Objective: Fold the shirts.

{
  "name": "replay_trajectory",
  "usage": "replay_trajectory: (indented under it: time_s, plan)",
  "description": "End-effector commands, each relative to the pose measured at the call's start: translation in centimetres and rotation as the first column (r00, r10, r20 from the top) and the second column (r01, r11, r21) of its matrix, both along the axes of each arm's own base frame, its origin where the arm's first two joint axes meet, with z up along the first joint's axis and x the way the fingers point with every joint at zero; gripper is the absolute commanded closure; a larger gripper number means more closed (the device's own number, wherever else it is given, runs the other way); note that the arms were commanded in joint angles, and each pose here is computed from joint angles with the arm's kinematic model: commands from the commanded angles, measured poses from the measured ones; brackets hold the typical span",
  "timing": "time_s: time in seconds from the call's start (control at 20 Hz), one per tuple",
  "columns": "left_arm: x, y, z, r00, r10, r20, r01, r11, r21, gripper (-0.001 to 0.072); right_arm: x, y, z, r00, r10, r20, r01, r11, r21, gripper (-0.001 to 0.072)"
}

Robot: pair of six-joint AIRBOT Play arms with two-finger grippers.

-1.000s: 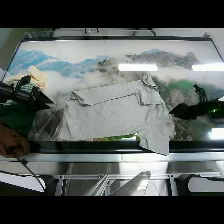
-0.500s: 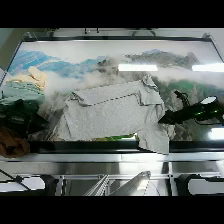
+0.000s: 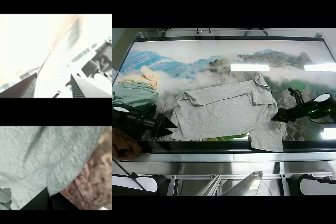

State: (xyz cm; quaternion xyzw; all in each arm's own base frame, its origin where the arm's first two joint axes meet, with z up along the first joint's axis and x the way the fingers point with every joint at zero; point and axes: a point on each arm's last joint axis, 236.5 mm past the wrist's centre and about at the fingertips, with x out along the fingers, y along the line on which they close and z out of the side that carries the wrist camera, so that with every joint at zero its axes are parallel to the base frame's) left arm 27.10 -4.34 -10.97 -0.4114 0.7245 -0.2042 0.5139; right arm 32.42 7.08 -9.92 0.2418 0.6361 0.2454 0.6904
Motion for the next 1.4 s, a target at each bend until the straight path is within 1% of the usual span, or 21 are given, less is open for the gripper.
replay_trajectory:
  time_s: [0.0, 0.05, 0.1, 0.2, 0.25, 0.3, 0.35, 0.55, 0.7, 0.8, 0.85, 0.9, 0.95, 1.0, 1.05, 1.1, 1.15, 1.2, 1.3, 1.35]
  plan:
    - [1.7, -2.6, -0.6, 0.995, -0.087, 0.052, 0.088, 0.996, -0.028, 0.0248, 0.3, 0.9, 1.0, 1.000, -0.015, 0.004, 0.015, 0.999, 0.049, 0.0694]
    - [1.5, -3.2, -0.5, 0.992, -0.115, 0.047, 0.117, 0.992, -0.041, 0.0248, 0.3, 0.9, 1.1, 1.000, -0.012, 0.004, 0.012, 0.999, 0.050, 0.0694]
    - [1.2, -3.7, -0.6, 0.990, -0.135, 0.035, 0.137, 0.989, -0.052, 0.0298, 0.2, 0.9, 1.2, 1.000, -0.010, 0.003, 0.010, 0.999, 0.053, 0.0694]
    - [0.4, -4.6, -0.8, 0.985, -0.170, 0.003, 0.170, 0.982, -0.080, 0.0474, 0.2, 0.9, 1.5, 1.000, -0.008, 0.011, 0.007, 0.999, 0.053, 0.0694]
    - [-0.2, -5.1, -0.7, 0.982, -0.190, -0.014, 0.187, 0.977, -0.103, 0.0504, 0.2, 1.0, 1.8, 1.000, -0.005, 0.018, 0.005, 0.999, 0.053, 0.0694]
    - [-0.4, -5.3, -0.5, 0.979, -0.202, -0.018, 0.199, 0.974, -0.109, 0.0553, 0.2, 1.0, 2.3, 1.000, -0.001, 0.027, -0.001, 0.999, 0.052, 0.0694]
    - [-0.5, -5.5, -0.1, 0.977, -0.213, -0.011, 0.211, 0.970, -0.119, 0.0698, 0.1, 1.1, 2.8, 0.999, 0.005, 0.037, -0.007, 0.999, 0.054, 0.0694]
    - [-0.3, -4.6, 3.0, 0.977, -0.209, 0.047, 0.213, 0.969, -0.121, 0.0697, 0.5, -0.2, 6.5, 0.992, -0.016, 0.125, 0.010, 0.999, 0.044, 0.0695]
    - [-0.4, -3.0, 7.4, 0.980, -0.170, 0.106, 0.184, 0.972, -0.147, 0.0696, 1.1, -2.7, 11.4, 0.971, -0.085, 0.223, 0.075, 0.996, 0.052, 0.0695]
    - [0.9, -3.4, 12.3, 0.973, -0.078, 0.215, 0.131, 0.961, -0.244, 0.0695, 2.4, -3.0, 17.2, 0.915, -0.159, 0.371, 0.116, 0.984, 0.134, 0.0695]
    - [2.0, -3.9, 15.7, 0.950, -0.008, 0.311, 0.112, 0.942, -0.317, 0.0695, 2.7, -2.6, 20.7, 0.869, -0.188, 0.458, 0.110, 0.975, 0.191, 0.0695]
    - [2.8, -4.4, 19.7, 0.908, 0.067, 0.414, 0.115, 0.909, -0.400, 0.0696, 2.8, -2.1, 24.8, 0.806, -0.217, 0.551, 0.094, 0.966, 0.243, 0.0695]
    - [3.7, -4.6, 23.0, 0.858, 0.147, 0.493, 0.110, 0.884, -0.455, 0.0696, 2.6, -1.7, 28.5, 0.740, -0.239, 0.628, 0.078, 0.959, 0.273, 0.0695]
    - [4.2, -4.8, 26.5, 0.798, 0.223, 0.560, 0.113, 0.857, -0.502, 0.0696, 2.1, -1.3, 32.0, 0.674, -0.249, 0.696, 0.061, 0.957, 0.283, 0.0695]
    - [4.3, -4.9, 30.4, 0.724, 0.305, 0.619, 0.129, 0.821, -0.556, 0.0696, 1.2, -0.7, 35.4, 0.599, -0.251, 0.760, 0.043, 0.958, 0.283, 0.0695]
    - [4.0, -4.8, 34.5, 0.643, 0.382, 0.664, 0.159, 0.781, -0.603, 0.0696, 0.2, -0.2, 39.3, 0.492, -0.241, 0.836, 0.025, 0.964, 0.263, 0.0695]
    - [3.4, -4.8, 37.8, 0.568, 0.421, 0.707, 0.203, 0.761, -0.616, 0.0696, -1.0, 0.4, 43.2, 0.374, -0.231, 0.898, 0.024, 0.970, 0.240, 0.0695]
    - [2.3, -4.9, 41.0, 0.486, 0.431, 0.760, 0.256, 0.762, -0.595, 0.0696, -2.2, 0.7, 46.7, 0.258, -0.210, 0.943, 0.044, 0.978, 0.205, 0.0695]
    - [-0.4, -5.6, 46.4, 0.325, 0.397, 0.858, 0.339, 0.798, -0.498, 0.0696, -5.2, 1.2, 52.6, 0.035, -0.113, 0.993, 0.131, 0.986, 0.108, 0.0696]
    - [-1.7, -6.0, 48.1, 0.268, 0.363, 0.892, 0.354, 0.824, -0.442, 0.0693, -6.1, 0.8, 54.1, -0.022, -0.054, 0.998, 0.198, 0.979, 0.058, 0.0696]
